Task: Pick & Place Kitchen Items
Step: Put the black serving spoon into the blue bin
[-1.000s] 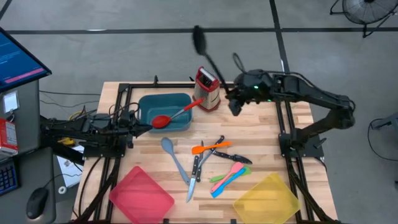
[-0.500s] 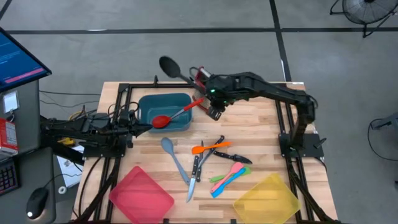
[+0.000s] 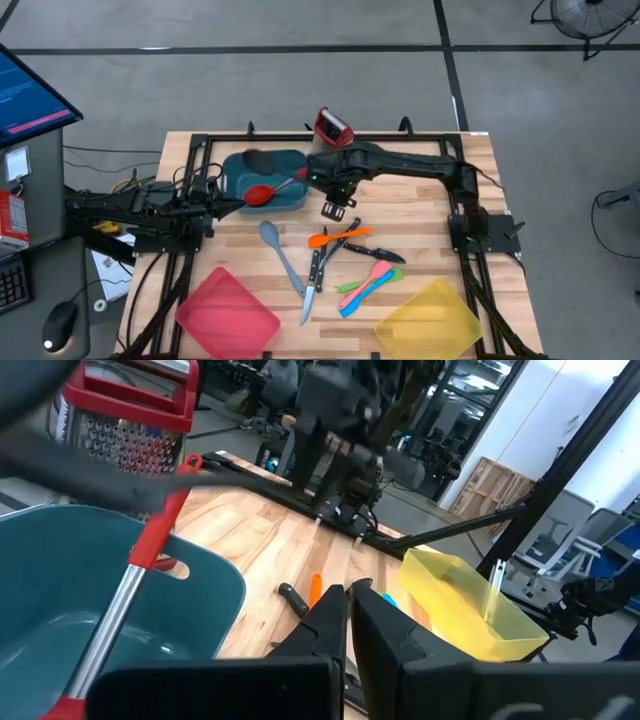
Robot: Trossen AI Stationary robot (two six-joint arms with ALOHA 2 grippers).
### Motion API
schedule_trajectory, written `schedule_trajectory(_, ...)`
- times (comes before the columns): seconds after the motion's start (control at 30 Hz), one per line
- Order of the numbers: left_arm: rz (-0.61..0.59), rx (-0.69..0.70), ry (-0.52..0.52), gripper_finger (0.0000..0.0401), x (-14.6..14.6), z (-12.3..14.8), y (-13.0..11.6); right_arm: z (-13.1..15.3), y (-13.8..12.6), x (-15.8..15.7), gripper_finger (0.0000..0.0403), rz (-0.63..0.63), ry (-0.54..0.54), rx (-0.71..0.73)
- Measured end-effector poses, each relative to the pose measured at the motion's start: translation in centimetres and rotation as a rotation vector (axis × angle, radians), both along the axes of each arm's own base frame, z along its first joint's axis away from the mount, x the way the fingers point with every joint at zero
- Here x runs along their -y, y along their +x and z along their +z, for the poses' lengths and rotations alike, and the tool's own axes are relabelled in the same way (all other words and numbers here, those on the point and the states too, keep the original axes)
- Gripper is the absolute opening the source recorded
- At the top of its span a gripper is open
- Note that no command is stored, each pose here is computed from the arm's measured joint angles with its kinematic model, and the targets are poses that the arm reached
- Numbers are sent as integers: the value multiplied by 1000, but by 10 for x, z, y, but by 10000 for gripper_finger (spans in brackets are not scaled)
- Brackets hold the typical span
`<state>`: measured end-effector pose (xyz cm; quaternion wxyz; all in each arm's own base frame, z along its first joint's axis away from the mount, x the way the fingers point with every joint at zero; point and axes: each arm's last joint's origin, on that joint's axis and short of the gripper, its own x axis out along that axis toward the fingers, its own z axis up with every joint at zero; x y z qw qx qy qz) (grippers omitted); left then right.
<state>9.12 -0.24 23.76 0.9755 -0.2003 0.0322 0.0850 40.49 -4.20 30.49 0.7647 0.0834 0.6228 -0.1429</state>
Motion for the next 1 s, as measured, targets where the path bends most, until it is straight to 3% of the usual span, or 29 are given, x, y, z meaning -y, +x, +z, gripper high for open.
schedule_trajectory(0.2, -1, 6, 0, 2, 0, 1, 0, -22, 10, 7, 96, 1, 10, -58)
schedule_trajectory(1.0, -3, 7, 8, 2, 0, 1, 0, -40, 20, 27, 96, -5, 11, -9)
